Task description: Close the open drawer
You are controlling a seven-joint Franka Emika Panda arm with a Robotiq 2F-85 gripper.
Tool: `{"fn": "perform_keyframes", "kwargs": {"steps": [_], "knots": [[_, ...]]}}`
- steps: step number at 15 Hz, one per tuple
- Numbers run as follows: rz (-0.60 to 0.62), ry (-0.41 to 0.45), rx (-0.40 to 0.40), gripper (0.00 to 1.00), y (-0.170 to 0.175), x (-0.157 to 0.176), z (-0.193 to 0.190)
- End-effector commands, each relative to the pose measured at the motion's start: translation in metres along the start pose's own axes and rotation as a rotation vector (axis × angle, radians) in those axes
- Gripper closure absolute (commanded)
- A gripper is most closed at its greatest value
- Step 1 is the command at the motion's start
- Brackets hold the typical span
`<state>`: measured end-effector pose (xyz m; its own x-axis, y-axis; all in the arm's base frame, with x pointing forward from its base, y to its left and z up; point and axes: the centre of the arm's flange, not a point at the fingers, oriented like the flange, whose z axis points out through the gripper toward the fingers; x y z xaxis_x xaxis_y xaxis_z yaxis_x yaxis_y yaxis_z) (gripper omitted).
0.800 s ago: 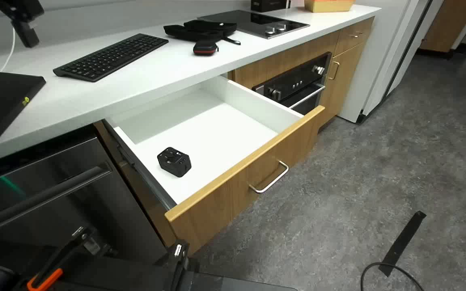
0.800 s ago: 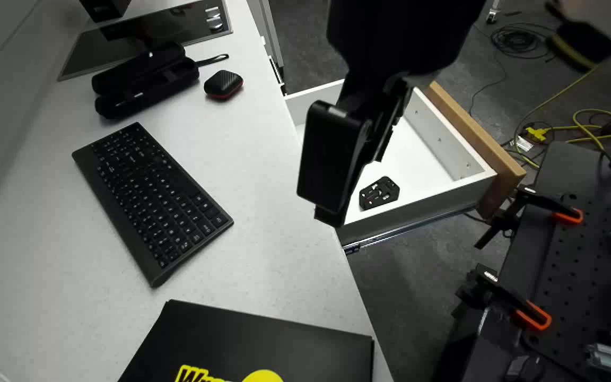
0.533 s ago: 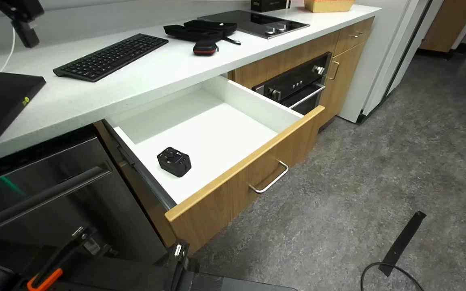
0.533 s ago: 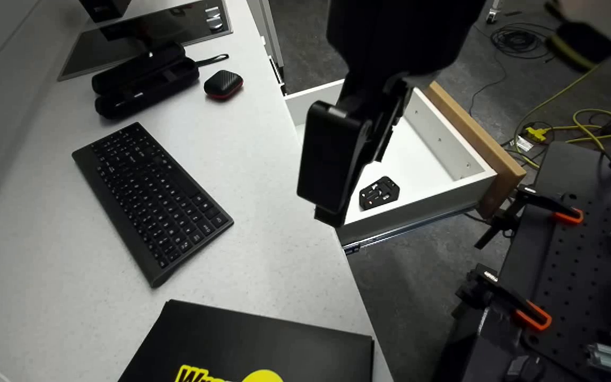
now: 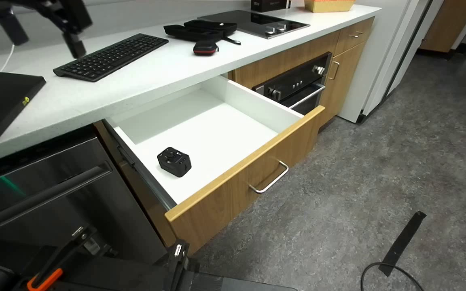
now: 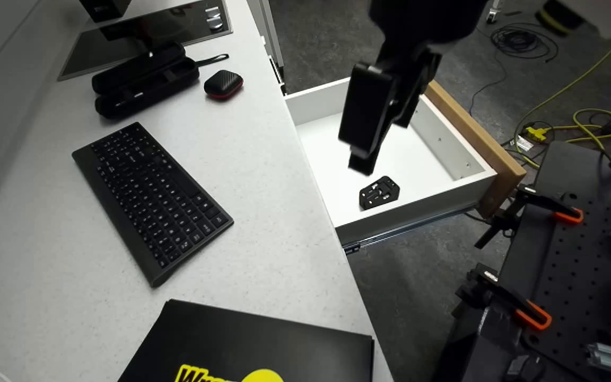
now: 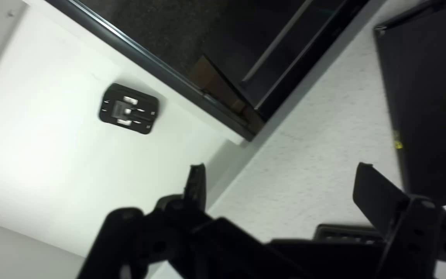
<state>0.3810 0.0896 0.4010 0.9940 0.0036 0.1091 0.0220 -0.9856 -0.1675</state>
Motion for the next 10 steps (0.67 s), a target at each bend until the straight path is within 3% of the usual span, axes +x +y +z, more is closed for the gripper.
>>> {"fn": "perform_keyframes", "kwargs": {"steps": [1, 6, 7, 8, 10], "knots": [[0.147, 0.035, -0.042, 0.00, 0.101, -0.007, -0.004], [0.420, 0.006, -0.071, 0.00, 0.239, -0.018, 0.002], [0.373, 0.003, -0.055, 0.00, 0.205, -0.023, -0.002], [0.393, -0.001, -0.052, 0.00, 0.220, -0.028, -0.001], [0.384, -0.006, -0.052, 0.00, 0.218, -0.027, 0.001]]}}
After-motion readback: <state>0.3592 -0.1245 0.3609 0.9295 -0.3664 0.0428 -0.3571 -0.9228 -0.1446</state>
